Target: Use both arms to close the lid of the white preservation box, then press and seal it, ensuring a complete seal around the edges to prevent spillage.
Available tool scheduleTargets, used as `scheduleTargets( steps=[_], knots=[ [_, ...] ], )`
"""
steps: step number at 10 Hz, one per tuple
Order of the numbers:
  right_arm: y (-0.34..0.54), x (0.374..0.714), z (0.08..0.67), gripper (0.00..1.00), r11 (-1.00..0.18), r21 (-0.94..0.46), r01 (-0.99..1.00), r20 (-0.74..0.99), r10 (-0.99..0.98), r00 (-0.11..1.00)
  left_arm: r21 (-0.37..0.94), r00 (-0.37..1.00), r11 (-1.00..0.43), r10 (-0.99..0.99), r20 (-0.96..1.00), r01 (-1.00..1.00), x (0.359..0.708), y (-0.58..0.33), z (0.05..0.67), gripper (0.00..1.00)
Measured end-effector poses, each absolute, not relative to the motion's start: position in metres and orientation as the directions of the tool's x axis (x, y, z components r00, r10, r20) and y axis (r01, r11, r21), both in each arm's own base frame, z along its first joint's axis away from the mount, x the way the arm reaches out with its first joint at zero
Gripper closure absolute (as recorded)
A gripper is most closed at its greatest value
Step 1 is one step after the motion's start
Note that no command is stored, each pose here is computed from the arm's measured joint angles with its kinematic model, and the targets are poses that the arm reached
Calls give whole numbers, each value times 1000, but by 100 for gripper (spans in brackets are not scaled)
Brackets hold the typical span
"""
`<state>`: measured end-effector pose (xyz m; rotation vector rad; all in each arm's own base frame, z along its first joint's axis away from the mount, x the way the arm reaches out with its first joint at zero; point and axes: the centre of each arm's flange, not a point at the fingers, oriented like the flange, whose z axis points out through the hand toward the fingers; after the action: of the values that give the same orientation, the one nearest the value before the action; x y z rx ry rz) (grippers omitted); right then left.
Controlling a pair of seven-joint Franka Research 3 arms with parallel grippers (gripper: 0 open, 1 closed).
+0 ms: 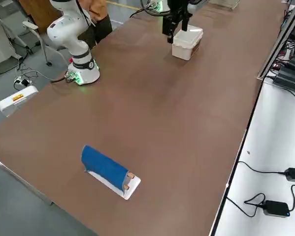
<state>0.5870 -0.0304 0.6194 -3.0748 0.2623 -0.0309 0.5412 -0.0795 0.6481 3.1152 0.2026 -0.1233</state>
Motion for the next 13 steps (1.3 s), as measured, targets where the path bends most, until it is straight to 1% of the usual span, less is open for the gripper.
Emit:
scheduleTargets(
  steps=[2, 5, 8, 10, 13],
  knots=[
    [-31, 582, 623, 0, -988, -57, -146, 5, -147, 989, 35, 995, -997, 62, -72, 65, 538, -84, 654, 0],
    [-20, 576, 624, 0, -992, -39, -123, -3, -123, 992, 37, 998, -998, 53, -28, 54, 523, -90, 678, 0],
    [-23, 574, 626, 0, -992, -11, -124, 17, -124, 992, 36, 998, -997, 69, -12, 70, 523, -82, 685, 0],
    [-24, 572, 625, 0, -992, -3, -124, 59, -124, 991, 10, 998, -998, 62, -8, 62, 523, -85, 684, 0],
    [-23, 560, 626, 0, -992, -4, -122, 84, -122, 989, 9, 998, -998, 58, -18, 58, 525, -85, 679, 0]
  ],
)
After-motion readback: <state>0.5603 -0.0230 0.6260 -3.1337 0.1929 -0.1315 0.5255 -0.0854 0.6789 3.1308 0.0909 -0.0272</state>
